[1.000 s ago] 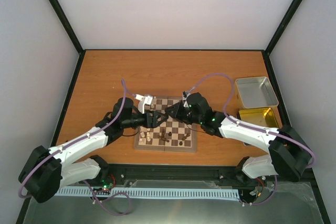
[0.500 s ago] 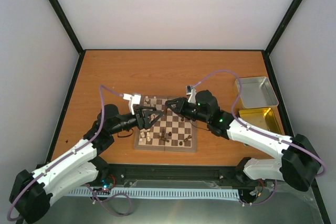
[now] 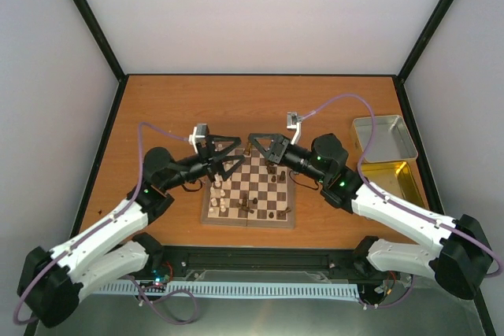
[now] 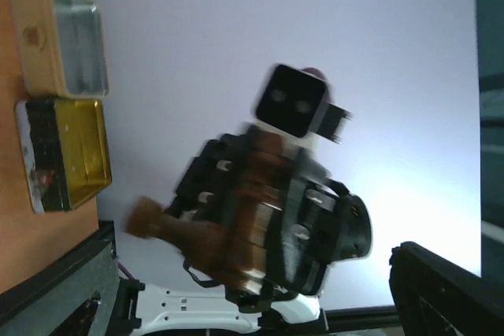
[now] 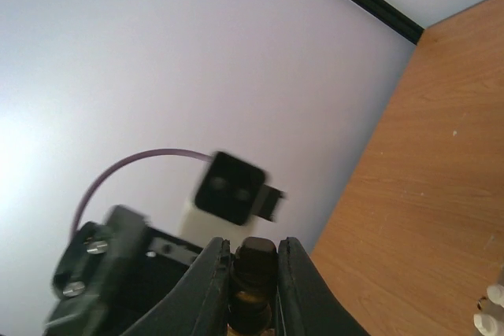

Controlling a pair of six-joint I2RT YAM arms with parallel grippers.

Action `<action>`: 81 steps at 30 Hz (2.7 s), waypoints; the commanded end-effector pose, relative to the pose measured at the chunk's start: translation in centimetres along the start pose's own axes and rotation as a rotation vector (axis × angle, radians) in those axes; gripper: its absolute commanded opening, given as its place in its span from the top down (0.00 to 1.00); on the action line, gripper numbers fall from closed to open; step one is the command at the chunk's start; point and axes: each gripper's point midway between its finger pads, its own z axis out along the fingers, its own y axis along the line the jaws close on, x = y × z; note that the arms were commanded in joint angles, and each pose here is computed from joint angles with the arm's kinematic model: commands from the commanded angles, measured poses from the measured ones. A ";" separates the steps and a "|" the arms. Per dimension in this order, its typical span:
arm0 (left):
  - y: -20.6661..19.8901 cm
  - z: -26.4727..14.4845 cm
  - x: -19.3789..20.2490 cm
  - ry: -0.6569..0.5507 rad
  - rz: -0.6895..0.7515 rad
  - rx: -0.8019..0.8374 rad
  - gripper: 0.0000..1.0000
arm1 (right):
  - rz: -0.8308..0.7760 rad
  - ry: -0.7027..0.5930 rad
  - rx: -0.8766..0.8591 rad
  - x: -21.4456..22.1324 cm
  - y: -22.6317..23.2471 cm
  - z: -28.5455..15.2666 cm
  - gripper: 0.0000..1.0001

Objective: Set up the chess pieces on the board
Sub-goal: Pick up the chess piece from the chessboard.

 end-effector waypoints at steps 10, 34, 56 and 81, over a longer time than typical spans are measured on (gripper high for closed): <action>-1.7 -0.3 -1.1 -0.022 -0.436 0.166 0.02 | -0.052 -0.035 -0.118 -1.0 2.2 0.6 0.95; -2.6 0.2 -2.7 -0.073 -0.483 0.236 0.31 | -0.018 0.030 -0.188 0.9 2.2 1.3 0.96; -2.2 0.8 -2.7 -0.083 -0.432 0.146 0.61 | -0.029 -0.025 -0.166 0.1 2.2 0.2 0.96; -0.1 1.2 -2.7 -0.097 -0.391 0.026 0.95 | -0.054 -0.031 -0.121 0.1 1.6 -0.1 0.96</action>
